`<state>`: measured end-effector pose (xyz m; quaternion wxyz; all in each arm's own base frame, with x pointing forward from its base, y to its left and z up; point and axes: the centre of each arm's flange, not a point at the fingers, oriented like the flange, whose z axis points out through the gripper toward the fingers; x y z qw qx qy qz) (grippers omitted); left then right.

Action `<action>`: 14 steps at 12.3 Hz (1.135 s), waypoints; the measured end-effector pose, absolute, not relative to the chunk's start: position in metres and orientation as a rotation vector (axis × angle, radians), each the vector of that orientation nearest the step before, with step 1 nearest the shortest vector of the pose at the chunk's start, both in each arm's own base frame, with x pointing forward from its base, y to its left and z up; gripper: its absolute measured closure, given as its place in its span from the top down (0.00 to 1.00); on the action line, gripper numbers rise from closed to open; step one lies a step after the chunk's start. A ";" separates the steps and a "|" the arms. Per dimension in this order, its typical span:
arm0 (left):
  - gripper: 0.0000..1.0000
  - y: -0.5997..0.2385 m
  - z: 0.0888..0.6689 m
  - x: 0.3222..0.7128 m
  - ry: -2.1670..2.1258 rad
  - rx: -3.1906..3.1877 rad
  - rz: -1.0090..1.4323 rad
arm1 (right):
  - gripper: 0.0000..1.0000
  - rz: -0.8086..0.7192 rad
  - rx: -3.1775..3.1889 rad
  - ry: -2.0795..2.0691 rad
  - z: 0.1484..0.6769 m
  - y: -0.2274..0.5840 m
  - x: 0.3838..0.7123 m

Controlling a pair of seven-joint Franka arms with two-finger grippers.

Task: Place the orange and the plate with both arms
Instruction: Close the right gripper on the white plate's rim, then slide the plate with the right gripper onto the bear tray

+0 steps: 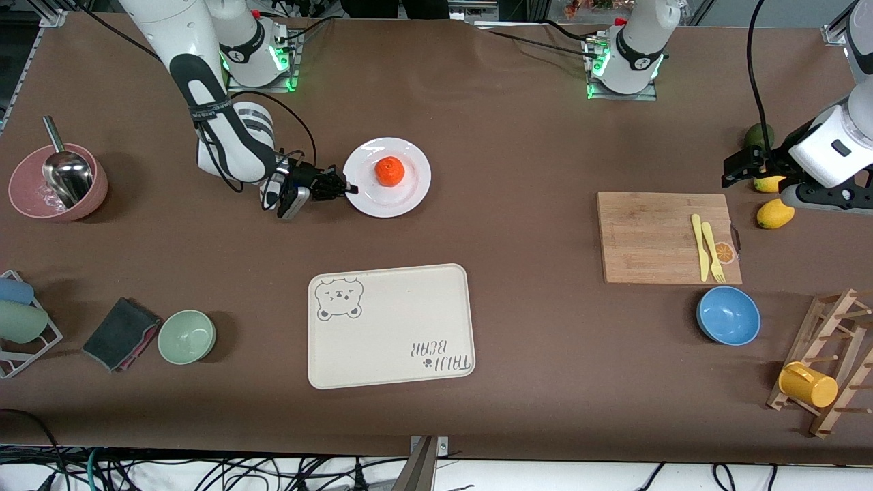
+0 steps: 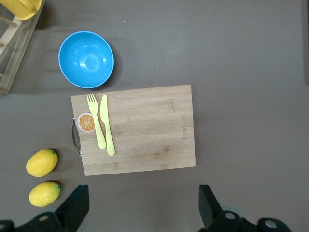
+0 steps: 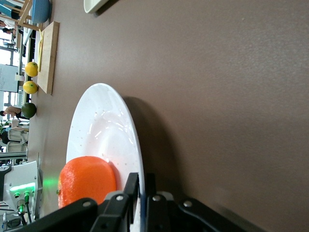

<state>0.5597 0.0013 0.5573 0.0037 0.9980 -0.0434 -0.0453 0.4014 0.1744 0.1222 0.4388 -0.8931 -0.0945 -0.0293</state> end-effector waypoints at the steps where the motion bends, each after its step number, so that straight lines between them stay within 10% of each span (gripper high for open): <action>1: 1.00 0.001 0.557 0.560 -0.136 3.128 -0.142 | 0.09 -0.073 -2.217 -0.236 0.122 0.175 0.401; 14: 1.00 0.000 0.554 0.561 -0.139 3.127 -0.150 | 0.05 -0.090 -2.197 -0.198 0.125 0.177 0.403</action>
